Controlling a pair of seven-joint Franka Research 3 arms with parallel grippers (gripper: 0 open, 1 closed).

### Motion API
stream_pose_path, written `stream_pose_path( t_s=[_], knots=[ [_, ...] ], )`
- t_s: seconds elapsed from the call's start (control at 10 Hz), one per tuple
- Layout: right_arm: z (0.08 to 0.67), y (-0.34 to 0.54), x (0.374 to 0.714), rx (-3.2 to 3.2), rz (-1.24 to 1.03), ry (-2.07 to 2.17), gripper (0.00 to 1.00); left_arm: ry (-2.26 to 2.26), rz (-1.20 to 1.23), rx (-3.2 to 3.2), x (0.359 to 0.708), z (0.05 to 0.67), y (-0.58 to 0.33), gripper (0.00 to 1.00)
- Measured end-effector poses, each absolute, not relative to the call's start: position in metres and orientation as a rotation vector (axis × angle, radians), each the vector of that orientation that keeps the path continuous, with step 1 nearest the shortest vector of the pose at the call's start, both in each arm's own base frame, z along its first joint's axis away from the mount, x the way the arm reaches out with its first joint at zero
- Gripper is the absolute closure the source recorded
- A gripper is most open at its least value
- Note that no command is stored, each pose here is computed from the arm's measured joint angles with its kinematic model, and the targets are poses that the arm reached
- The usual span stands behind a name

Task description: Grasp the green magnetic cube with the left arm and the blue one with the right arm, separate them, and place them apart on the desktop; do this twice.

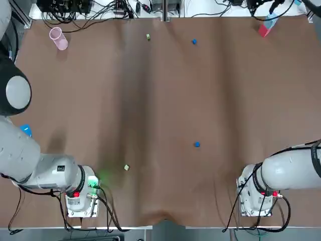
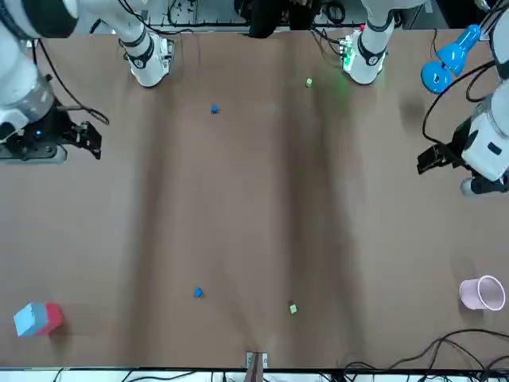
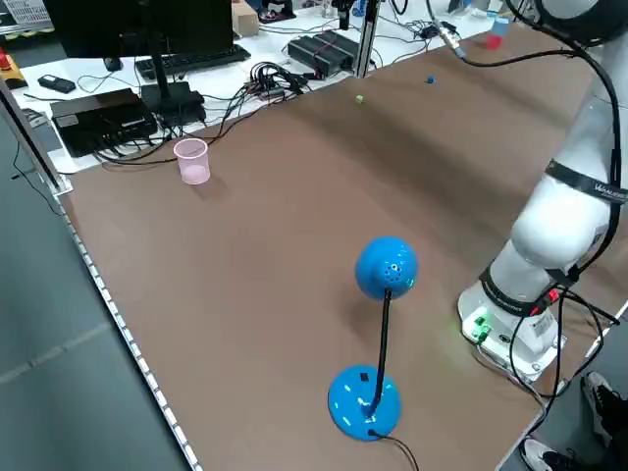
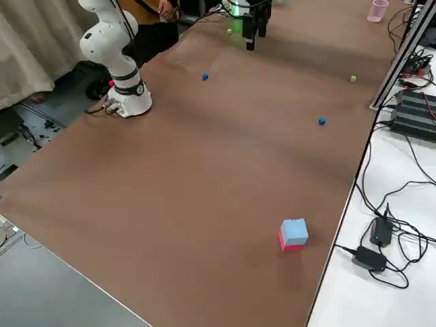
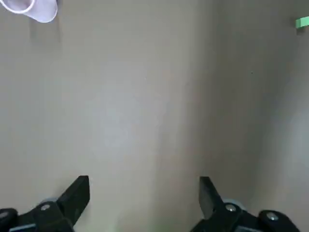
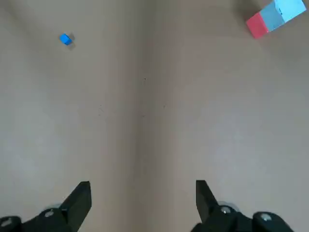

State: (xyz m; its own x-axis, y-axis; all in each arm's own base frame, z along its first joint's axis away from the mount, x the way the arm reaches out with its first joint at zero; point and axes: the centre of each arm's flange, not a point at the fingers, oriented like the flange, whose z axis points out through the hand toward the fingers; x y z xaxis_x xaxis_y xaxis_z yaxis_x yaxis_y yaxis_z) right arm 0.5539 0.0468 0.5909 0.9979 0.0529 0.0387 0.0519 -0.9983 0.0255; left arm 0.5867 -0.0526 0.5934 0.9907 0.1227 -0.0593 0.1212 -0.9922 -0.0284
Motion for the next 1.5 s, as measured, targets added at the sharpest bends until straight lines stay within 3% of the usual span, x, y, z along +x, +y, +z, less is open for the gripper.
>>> stream_pose_path(
  t_s=[0.5,1.5],
  knots=[
    [0.582,0.035,0.568,3.123,-0.050,0.088,0.00,-0.166,0.103,-3.109,0.580,0.593,-0.060,0.00],
    [0.599,0.049,0.559,3.121,-0.127,0.126,0.00,-0.041,0.100,-3.117,0.579,0.595,-0.060,0.00]
  ],
)
